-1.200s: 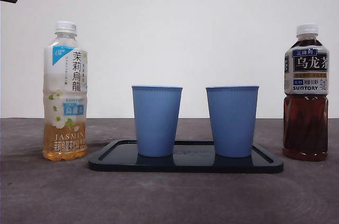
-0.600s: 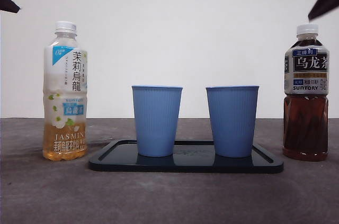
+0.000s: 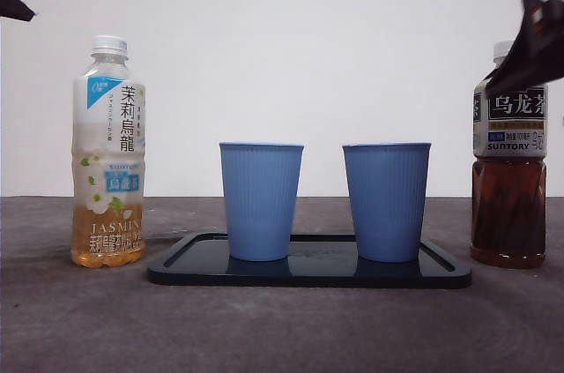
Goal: Pour the drink into the cup
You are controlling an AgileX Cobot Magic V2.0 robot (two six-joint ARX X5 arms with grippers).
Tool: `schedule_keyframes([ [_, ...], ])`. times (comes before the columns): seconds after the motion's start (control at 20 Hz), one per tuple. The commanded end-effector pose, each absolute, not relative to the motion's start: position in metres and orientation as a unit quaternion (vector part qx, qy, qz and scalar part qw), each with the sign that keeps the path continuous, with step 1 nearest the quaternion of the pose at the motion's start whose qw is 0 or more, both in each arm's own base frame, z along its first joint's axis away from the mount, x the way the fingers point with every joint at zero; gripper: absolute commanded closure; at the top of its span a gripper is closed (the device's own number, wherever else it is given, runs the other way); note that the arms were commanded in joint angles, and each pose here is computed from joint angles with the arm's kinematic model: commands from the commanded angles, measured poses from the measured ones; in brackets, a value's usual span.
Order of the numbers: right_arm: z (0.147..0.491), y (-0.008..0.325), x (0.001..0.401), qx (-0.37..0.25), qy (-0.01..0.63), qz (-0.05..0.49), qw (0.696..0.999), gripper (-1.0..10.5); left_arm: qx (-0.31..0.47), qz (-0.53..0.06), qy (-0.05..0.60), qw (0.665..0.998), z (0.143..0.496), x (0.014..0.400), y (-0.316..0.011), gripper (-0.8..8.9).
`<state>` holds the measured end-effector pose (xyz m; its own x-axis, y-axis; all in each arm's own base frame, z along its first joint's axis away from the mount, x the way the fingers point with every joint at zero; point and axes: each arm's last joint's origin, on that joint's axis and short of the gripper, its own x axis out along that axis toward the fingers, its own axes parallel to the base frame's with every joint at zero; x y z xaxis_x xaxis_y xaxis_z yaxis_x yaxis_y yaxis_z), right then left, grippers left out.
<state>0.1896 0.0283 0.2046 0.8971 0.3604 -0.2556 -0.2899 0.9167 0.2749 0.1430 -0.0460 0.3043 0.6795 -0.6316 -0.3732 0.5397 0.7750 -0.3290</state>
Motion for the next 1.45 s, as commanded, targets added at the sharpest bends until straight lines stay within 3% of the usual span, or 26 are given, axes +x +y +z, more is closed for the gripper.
schedule_keyframes([
  [0.05,0.198,0.032,0.200,0.113,0.140,0.161,0.970,4.0,-0.090,-0.329,0.223,0.913,0.311,0.144,-0.047,3.46],
  [0.55,0.173,0.039,0.231,0.103,0.105,0.142,0.979,4.1,-0.090,-0.328,0.225,0.913,0.311,0.144,-0.047,3.46],
  [1.2,0.163,0.040,0.239,0.103,0.097,0.142,0.980,7.3,-0.090,-0.328,0.225,0.913,0.311,0.144,-0.047,3.46],
  [1.45,0.166,0.040,0.237,0.094,0.096,0.143,0.981,7.5,-0.089,-0.329,0.224,0.913,0.311,0.144,-0.047,3.46],
])
